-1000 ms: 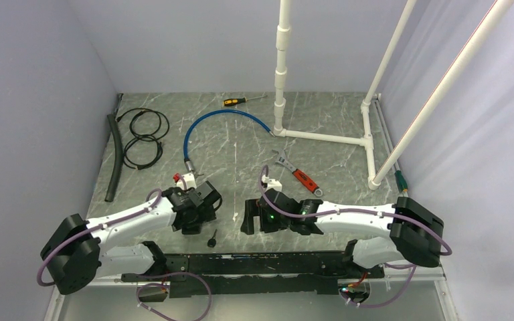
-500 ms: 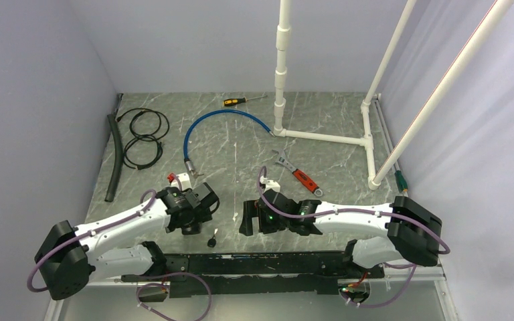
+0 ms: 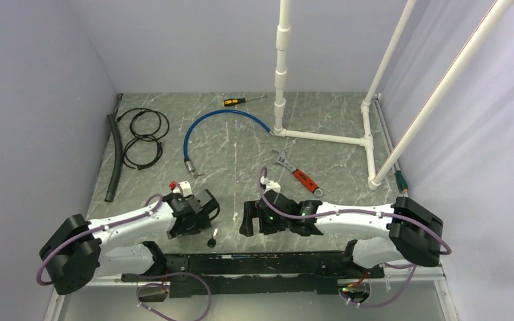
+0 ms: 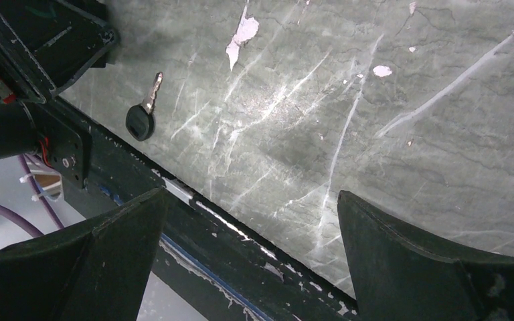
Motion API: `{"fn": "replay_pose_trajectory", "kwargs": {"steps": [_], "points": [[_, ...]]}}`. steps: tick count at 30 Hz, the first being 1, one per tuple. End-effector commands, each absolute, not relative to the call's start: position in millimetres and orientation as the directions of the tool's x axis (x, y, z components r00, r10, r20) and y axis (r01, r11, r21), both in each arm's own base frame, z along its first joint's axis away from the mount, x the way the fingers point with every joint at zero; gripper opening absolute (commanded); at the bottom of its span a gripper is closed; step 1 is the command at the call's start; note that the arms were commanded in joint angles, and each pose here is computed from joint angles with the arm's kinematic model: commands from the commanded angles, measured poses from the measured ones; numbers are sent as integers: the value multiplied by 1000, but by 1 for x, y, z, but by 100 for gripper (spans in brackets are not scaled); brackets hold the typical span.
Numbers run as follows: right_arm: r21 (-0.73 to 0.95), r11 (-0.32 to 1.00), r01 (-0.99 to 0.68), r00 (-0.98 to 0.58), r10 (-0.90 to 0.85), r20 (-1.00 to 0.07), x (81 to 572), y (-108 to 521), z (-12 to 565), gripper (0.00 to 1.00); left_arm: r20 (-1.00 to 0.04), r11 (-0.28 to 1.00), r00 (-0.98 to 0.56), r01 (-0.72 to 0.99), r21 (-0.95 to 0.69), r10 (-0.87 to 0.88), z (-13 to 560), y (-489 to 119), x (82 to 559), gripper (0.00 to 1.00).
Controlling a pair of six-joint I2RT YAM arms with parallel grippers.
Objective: Unlock with the key
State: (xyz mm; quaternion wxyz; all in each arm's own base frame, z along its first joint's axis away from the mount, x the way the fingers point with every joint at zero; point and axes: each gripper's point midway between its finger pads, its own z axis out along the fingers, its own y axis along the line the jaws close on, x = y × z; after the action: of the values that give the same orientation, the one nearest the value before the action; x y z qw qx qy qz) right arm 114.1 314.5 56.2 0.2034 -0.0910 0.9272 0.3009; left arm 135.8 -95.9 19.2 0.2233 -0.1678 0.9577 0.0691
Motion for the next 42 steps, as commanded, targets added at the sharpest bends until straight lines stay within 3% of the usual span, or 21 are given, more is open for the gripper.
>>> {"fn": "replay_pose_trajectory", "kwargs": {"steps": [1, 6, 11, 14, 19, 24, 36, 39, 42], "points": [[543, 785, -299, -891, -26, -453, 116, 319, 64, 99, -460, 923, -820, -384, -2, -342, 20, -107, 142, 87], [542, 785, -300, -892, -29, -452, 115, 320, 66, 98, -480, 933, -804, -344, -108, -352, 12, -121, 151, 65], [537, 788, -300, -890, -28, -455, 114, 317, 67, 98, -507, 935, -787, -274, -226, -353, 11, -138, 160, 25], [534, 791, -298, -889, -25, -458, 114, 315, 69, 98, -528, 933, -777, -216, -286, -342, 26, -149, 167, 14], [538, 791, -291, -881, -3, -473, 115, 312, 77, 98, -578, 900, -742, -78, -430, -340, 75, -175, 180, 8], [529, 803, -275, -862, 39, -506, 122, 302, 91, 98, -599, 798, -669, 15, -603, -440, 134, -191, 186, 7], [612, 744, -268, -794, 190, -578, 131, 281, 133, 98, -437, 459, -527, 97, -883, -729, 216, -192, 186, 0], [626, 729, -278, -793, 194, -578, 130, 283, 134, 98, -429, 448, -511, 93, -889, -745, 215, -186, 186, 0], [625, 732, -271, -804, 185, -565, 128, 285, 128, 98, -465, 518, -496, 35, -854, -733, 202, -171, 184, 0]]}}
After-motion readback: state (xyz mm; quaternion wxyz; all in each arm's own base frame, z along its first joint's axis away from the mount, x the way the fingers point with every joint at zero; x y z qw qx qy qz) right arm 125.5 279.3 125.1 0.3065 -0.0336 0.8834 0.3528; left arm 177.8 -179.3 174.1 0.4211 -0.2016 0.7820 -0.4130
